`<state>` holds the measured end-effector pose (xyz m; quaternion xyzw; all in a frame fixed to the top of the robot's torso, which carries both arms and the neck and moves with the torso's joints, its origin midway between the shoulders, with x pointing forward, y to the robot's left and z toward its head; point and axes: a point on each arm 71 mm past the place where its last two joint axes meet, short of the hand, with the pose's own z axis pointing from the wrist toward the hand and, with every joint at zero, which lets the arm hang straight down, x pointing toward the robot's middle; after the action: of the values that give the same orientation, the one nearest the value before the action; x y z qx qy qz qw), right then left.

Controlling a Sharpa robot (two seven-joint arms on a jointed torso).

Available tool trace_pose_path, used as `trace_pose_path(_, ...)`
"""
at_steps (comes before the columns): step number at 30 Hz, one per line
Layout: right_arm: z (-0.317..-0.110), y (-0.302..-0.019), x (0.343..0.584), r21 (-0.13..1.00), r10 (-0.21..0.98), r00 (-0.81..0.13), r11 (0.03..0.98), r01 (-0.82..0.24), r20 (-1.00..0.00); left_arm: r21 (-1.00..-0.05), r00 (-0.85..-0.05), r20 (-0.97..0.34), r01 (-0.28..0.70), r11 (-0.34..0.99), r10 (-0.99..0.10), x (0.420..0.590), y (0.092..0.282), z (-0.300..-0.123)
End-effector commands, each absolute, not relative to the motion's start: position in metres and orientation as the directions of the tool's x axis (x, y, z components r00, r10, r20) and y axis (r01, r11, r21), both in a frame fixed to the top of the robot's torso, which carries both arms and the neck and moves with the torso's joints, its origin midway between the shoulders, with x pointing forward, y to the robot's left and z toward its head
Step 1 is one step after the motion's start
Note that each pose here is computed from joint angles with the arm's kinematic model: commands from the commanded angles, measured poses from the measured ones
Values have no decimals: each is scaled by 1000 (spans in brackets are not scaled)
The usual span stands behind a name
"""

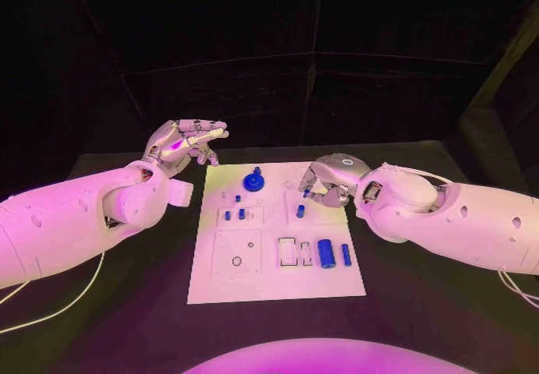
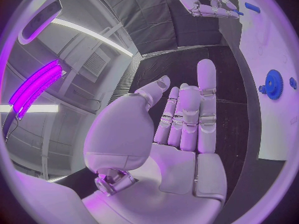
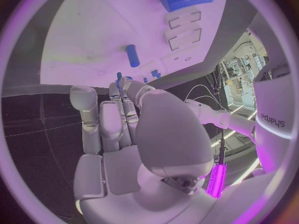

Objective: Assemble the parts on the task board

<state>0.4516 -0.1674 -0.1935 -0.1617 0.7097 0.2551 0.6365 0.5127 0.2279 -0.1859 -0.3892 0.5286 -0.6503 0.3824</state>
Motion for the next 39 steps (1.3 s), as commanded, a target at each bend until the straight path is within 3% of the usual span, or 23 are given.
trace_pose_path(1,-187,-154,444,189,137,-133,788,-586,-982,-983,-419,114,84,-163,-901,513,225,-185)
trace_pose_path(10,-186,-105,427,235,148,-184,696,-678,-972,-983,-430,118,80,-168,-895,513,219,-185)
trace_pose_path(17,-208,-80,418,267,126,-247,661,-701,-961,-982,-441,122,78,-174,-889,513,214,-185)
trace_pose_path(27,-235,-64,413,282,96,-292,651,-705,-952,-981,-449,126,75,-178,-885,513,211,-185)
trace_pose_path(39,-244,-53,412,276,86,-291,646,-711,-953,-981,-455,128,73,-180,-881,513,209,-185)
